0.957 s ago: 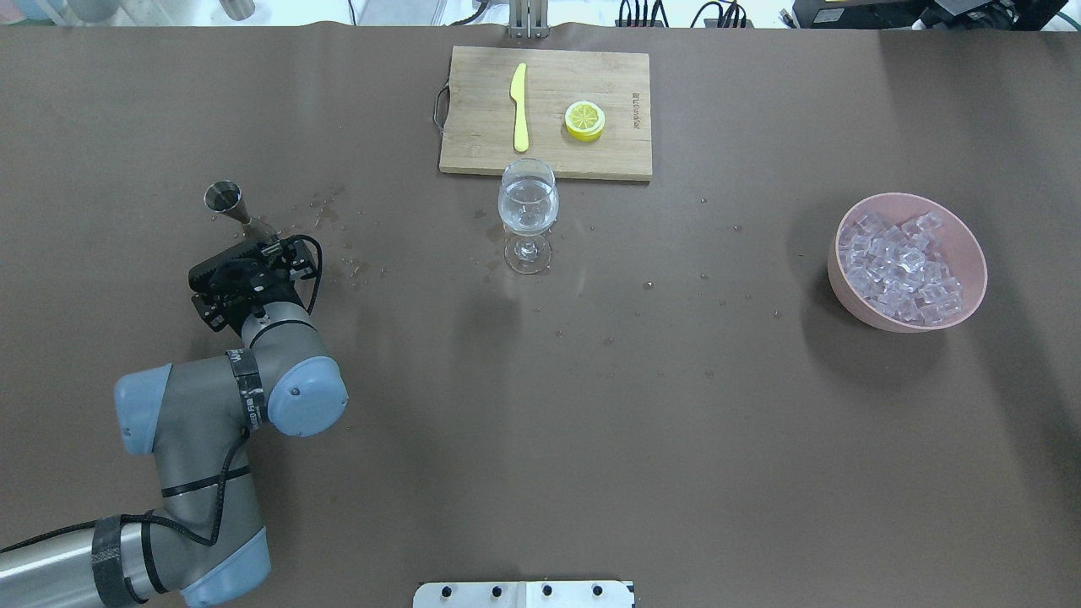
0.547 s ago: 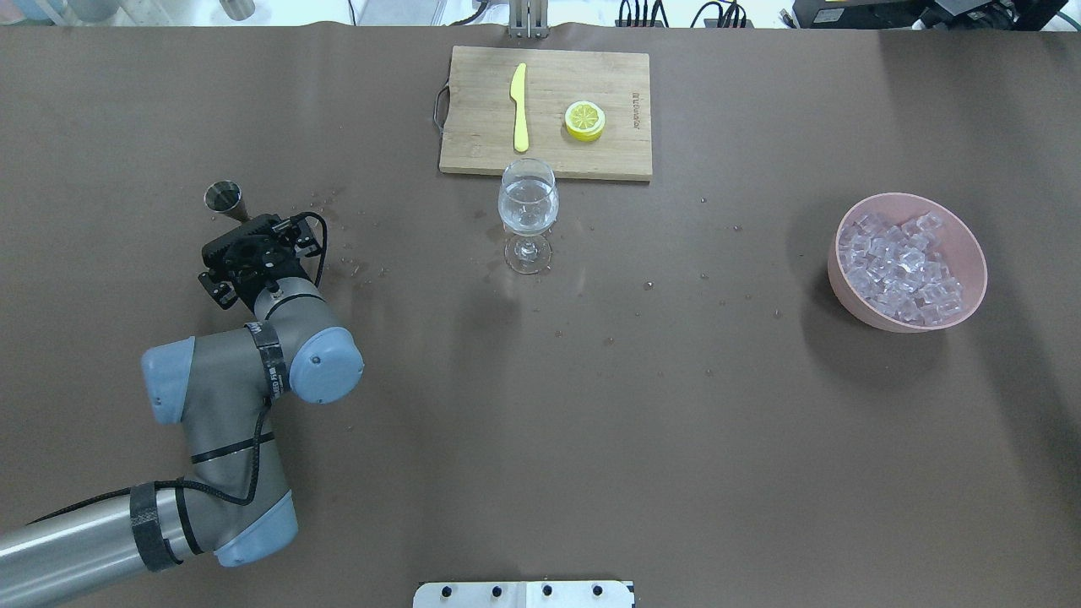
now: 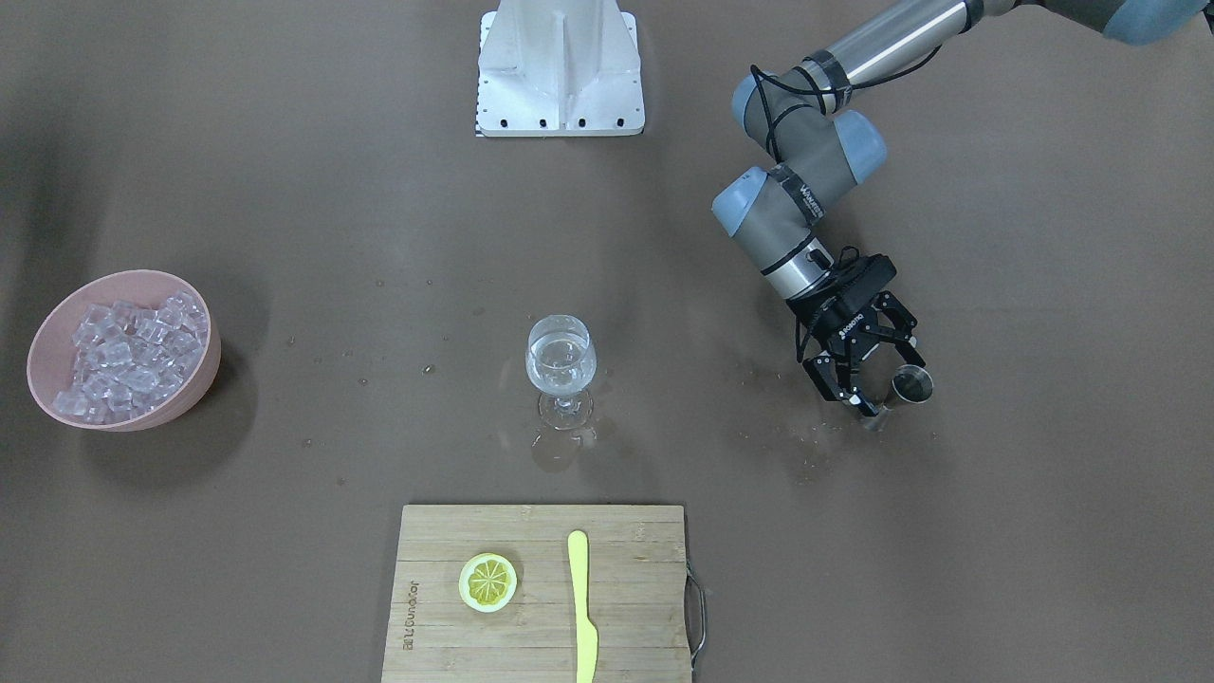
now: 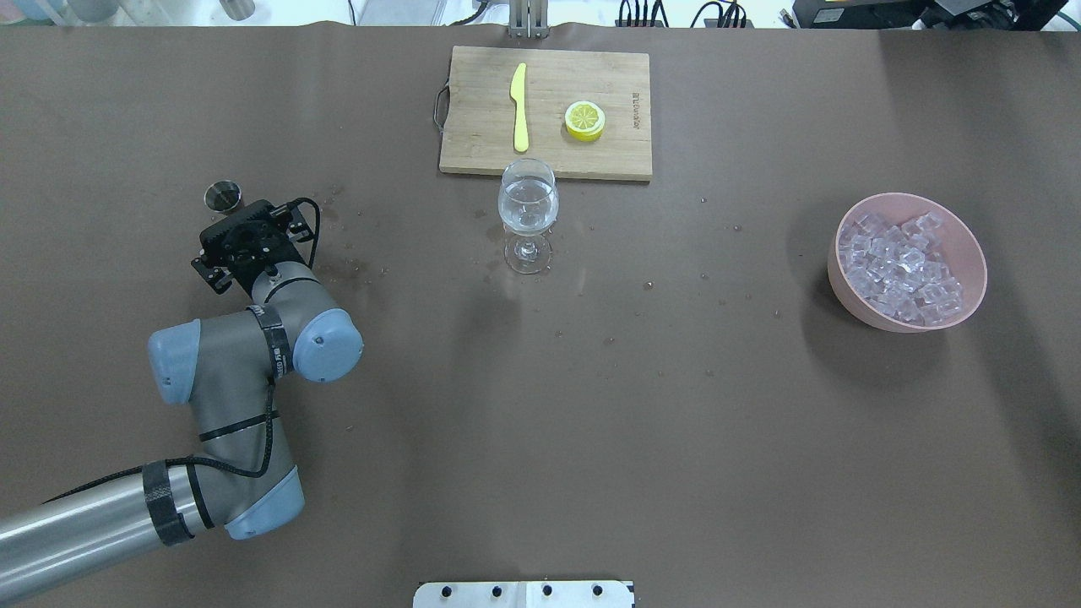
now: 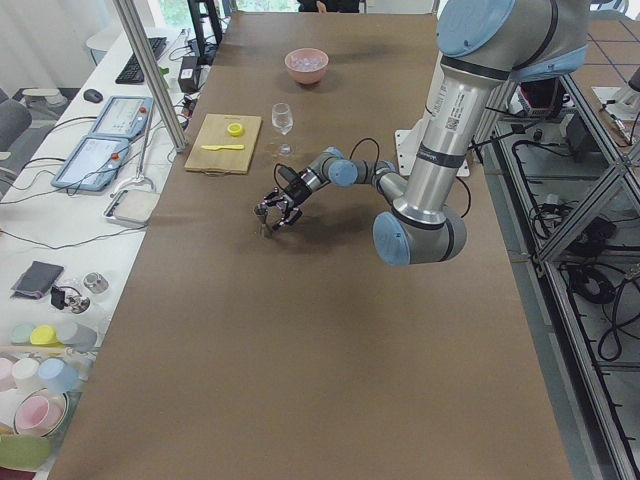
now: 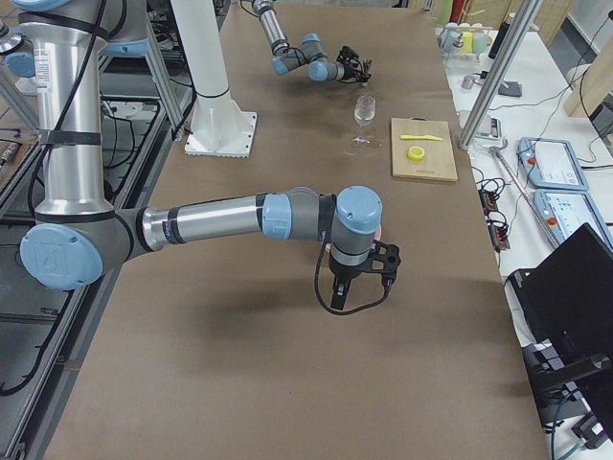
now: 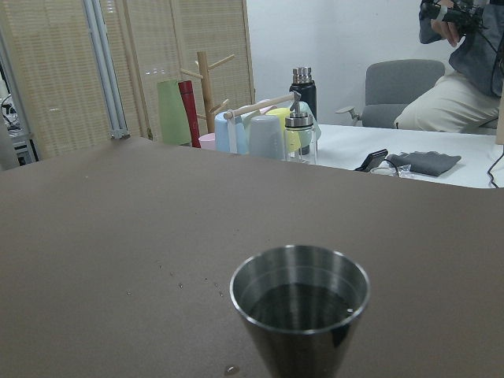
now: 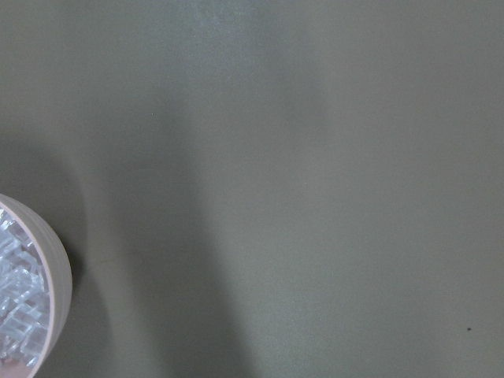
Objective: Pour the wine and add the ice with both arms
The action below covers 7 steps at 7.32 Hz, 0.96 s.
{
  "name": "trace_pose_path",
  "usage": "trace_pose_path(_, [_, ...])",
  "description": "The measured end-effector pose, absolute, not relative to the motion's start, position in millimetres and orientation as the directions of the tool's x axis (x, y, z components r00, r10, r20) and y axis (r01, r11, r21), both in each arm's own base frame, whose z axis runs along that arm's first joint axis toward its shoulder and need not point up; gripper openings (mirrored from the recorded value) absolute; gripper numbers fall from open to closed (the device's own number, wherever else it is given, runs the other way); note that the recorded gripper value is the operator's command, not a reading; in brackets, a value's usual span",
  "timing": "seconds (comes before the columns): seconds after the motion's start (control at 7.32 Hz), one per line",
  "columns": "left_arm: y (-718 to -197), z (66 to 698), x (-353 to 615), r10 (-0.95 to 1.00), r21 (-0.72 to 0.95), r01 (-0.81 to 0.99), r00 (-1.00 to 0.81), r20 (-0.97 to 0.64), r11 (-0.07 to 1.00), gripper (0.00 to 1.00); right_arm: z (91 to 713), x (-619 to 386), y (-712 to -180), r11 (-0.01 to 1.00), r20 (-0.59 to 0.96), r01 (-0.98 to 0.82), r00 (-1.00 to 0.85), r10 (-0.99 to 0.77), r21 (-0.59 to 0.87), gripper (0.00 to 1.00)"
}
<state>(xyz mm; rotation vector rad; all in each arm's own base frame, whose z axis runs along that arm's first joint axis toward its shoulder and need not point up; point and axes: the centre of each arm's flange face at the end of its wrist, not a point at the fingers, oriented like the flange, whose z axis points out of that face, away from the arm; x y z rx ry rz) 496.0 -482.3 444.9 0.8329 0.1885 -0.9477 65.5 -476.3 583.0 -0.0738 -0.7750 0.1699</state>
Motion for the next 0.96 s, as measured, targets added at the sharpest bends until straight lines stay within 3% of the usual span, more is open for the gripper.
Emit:
trace_pose_path(0.68, [-495.9, 459.6, 500.1, -0.659, 0.569, 0.770, 0.591, -0.466, 0.289, 0.93, 580.6, 65.3, -476.3, 0.984, 0.692, -0.126, 0.700, 0.178, -0.126, 1.00])
trace_pose_path(0.82, [-498.2, 459.7, 501.6, -0.659, 0.573, 0.767, 0.592, -0.464, 0.287, 0.85, 580.8, 65.4, -476.3, 0.984, 0.692, -0.126, 0.700, 0.178, -0.126, 1.00])
trace_pose_path(0.96, [-500.3, 459.2, 501.8, -0.660, 0.575, 0.767, 0.592, -0.463, 0.284, 0.69, 581.0, 65.4, -476.3, 0.984, 0.691, -0.126, 0.700, 0.178, -0.126, 1.00])
